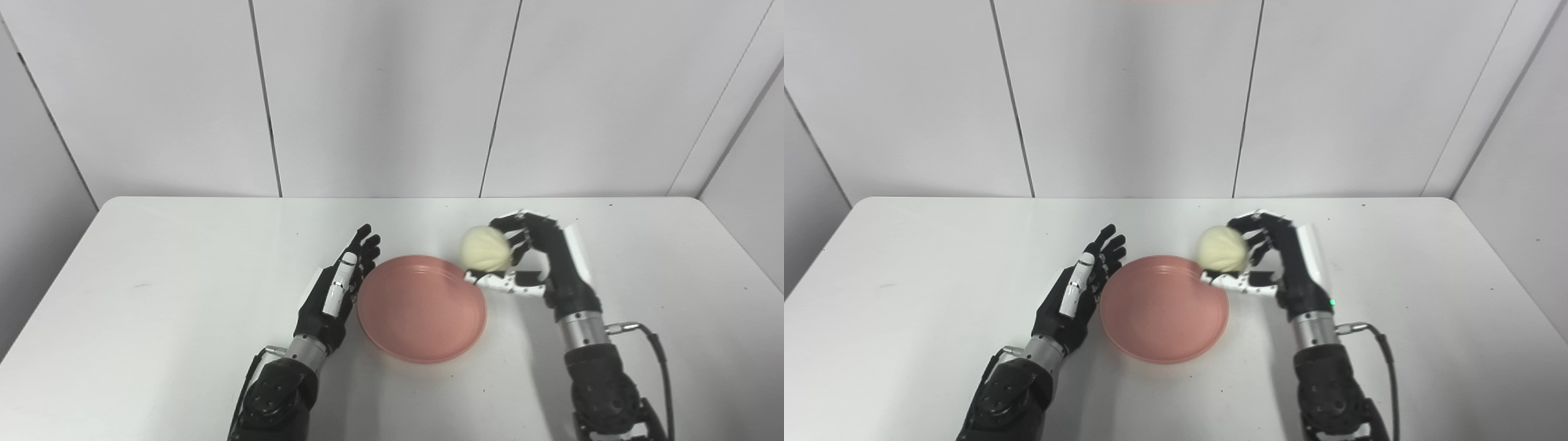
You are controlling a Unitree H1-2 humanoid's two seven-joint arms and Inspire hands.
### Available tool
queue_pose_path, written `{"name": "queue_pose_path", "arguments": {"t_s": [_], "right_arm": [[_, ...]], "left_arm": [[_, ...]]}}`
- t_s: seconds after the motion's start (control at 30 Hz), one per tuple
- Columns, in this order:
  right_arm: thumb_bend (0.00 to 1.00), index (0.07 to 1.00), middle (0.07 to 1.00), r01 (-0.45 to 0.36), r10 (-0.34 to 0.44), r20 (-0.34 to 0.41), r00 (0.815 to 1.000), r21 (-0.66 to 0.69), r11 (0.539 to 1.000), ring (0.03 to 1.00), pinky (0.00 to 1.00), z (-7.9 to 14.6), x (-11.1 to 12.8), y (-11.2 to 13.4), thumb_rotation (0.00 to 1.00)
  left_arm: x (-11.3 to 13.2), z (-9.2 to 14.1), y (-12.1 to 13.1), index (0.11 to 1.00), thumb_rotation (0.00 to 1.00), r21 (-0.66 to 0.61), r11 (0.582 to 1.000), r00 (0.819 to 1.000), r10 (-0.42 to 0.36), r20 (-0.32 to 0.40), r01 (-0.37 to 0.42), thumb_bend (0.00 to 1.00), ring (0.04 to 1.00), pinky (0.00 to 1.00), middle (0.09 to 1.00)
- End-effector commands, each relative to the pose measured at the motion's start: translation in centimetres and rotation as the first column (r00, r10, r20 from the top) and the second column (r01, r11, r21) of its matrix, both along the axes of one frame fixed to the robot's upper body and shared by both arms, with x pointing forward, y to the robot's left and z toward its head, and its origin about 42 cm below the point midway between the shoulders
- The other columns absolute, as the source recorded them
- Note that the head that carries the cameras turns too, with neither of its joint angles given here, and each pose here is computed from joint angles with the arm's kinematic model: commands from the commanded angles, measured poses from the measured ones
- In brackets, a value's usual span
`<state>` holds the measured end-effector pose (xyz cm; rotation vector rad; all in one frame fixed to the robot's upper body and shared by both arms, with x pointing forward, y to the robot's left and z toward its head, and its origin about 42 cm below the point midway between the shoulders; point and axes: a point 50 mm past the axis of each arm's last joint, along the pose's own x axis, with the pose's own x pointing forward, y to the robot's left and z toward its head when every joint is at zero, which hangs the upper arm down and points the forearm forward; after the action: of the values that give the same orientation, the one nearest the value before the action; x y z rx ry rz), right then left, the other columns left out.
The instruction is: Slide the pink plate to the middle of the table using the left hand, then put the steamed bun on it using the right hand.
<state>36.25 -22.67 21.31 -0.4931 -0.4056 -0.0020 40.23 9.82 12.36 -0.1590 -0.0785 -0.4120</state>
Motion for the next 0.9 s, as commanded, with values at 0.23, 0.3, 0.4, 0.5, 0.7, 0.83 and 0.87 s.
{"name": "queue_pose_path", "arguments": {"t_s": [0.23,0.3,0.4,0.5,0.7,0.83,0.87], "right_arm": [[0.51,0.445,0.54,-0.066,0.067,0.005,0.998,-0.032,0.997,0.45,0.27,-1.1,0.2,3.4,0.0],[0.51,0.447,0.541,-0.067,0.067,-0.01,0.998,-0.031,0.997,0.451,0.28,-1.6,0.3,3.6,0.0],[0.51,0.449,0.54,-0.06,0.059,-0.017,0.998,-0.062,0.996,0.453,0.29,-2.0,0.4,3.7,0.0],[0.51,0.451,0.54,-0.068,0.066,-0.021,0.998,-0.082,0.994,0.45,0.28,-2.2,0.5,3.9,0.0],[0.51,0.454,0.539,-0.073,0.07,-0.033,0.997,-0.113,0.991,0.453,0.31,-3.0,0.7,3.8,0.0],[0.51,0.453,0.542,-0.074,0.07,-0.04,0.997,-0.135,0.988,0.454,0.3,-3.3,0.9,3.9,0.0],[0.51,0.459,0.55,-0.076,0.07,-0.044,0.997,-0.14,0.987,0.439,0.33,-3.4,0.9,3.8,0.0]], "left_arm": [[-1.7,-1.9,0.7,0.937,1.0,0.0,1.0,0.999,-0.001,-0.04,0.002,0.45,0.962,0.99,0.949],[-1.6,-2.0,0.9,0.939,1.0,0.001,1.0,0.999,-0.004,-0.038,0.004,0.46,0.961,0.99,0.949],[-1.6,-2.0,1.0,0.94,1.0,-0.006,1.0,0.999,-0.006,-0.047,0.006,0.45,0.961,0.99,0.949],[-1.6,-2.1,1.1,0.937,0.99,-0.007,1.0,0.999,-0.004,-0.05,0.004,0.46,0.959,0.98,0.948],[-1.6,-2.1,1.2,0.93,0.98,-0.012,1.0,0.999,-0.001,-0.051,0.001,0.47,0.955,0.99,0.942],[-1.6,-2.0,1.3,0.927,0.97,-0.021,1.0,0.998,-0.003,-0.057,0.002,0.46,0.958,0.99,0.942],[-1.6,-2.0,1.3,0.927,0.96,-0.02,1.0,0.998,-0.004,-0.059,0.003,0.46,0.958,0.99,0.941]]}}
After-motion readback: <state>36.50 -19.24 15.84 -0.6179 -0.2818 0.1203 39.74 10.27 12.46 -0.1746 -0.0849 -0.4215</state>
